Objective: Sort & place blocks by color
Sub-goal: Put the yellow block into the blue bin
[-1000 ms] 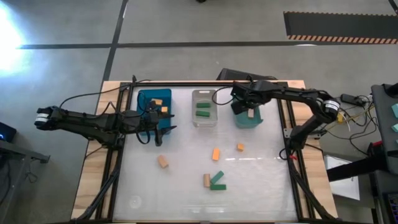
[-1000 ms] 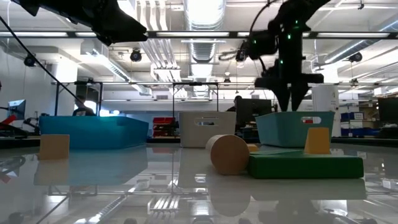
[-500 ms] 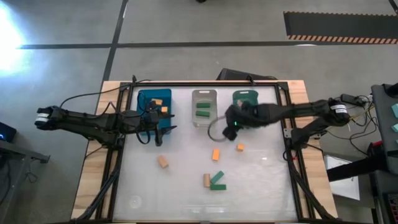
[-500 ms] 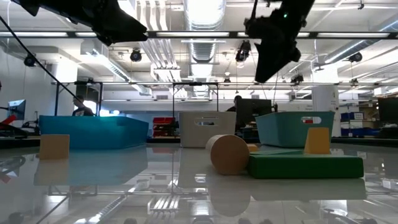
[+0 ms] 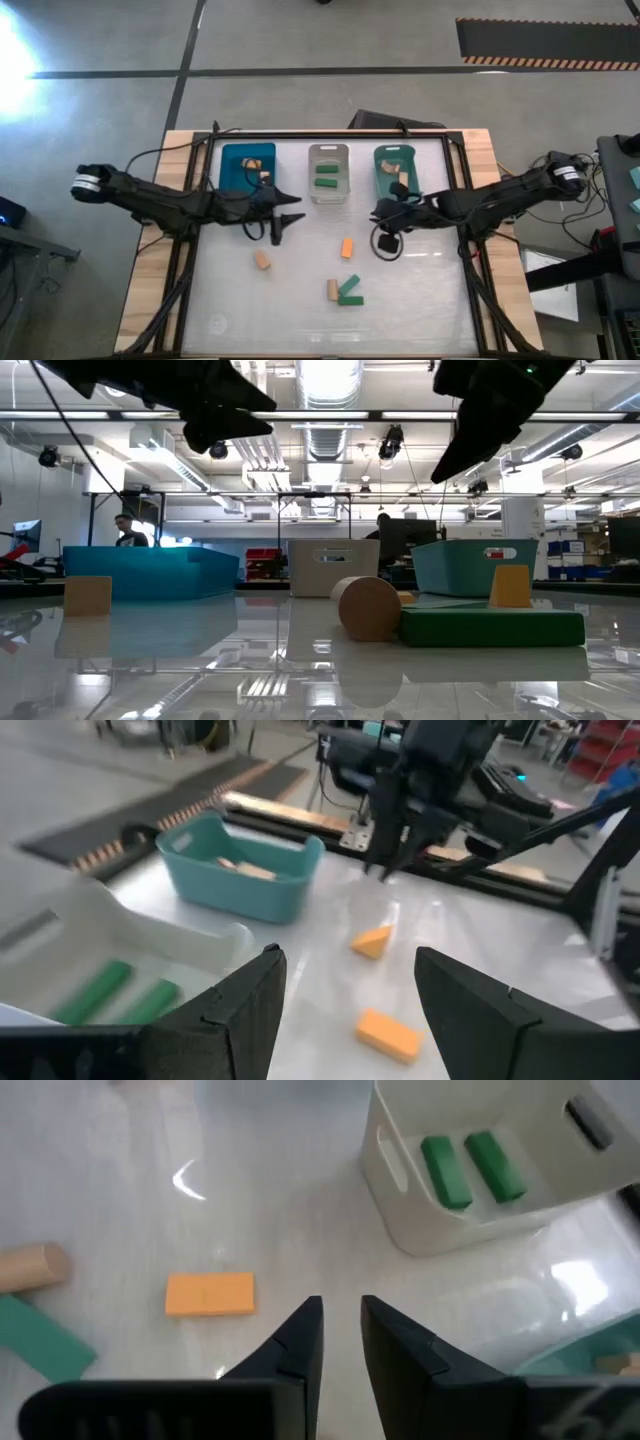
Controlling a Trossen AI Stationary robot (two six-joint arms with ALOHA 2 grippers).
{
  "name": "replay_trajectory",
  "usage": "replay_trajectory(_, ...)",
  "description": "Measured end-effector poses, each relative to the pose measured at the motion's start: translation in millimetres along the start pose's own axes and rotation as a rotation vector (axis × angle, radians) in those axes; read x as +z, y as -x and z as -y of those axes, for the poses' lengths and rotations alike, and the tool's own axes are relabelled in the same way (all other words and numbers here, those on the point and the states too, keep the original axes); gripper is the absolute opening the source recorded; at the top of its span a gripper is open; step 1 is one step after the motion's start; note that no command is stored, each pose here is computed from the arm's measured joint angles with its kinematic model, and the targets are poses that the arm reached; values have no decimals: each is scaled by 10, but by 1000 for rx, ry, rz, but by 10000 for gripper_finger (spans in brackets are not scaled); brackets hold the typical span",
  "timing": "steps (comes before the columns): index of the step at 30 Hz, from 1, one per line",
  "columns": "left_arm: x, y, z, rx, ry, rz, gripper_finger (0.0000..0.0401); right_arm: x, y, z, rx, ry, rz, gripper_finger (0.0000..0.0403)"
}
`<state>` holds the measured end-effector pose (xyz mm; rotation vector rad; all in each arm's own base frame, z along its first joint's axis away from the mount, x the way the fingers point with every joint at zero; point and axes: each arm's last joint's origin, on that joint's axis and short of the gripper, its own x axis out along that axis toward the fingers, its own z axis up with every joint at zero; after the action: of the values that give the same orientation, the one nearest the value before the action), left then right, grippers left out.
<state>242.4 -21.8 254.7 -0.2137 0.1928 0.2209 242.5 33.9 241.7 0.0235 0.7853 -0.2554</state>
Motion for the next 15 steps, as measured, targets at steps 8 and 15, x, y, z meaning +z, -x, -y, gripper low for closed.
replay_trajectory(8,-18,-414,316,-9,175,-108,207,-30,306,120,38,128,251,61)
replay_trajectory(15,69,-810,528,140,302,-348,207,-54,523,206,34,193,348,59)
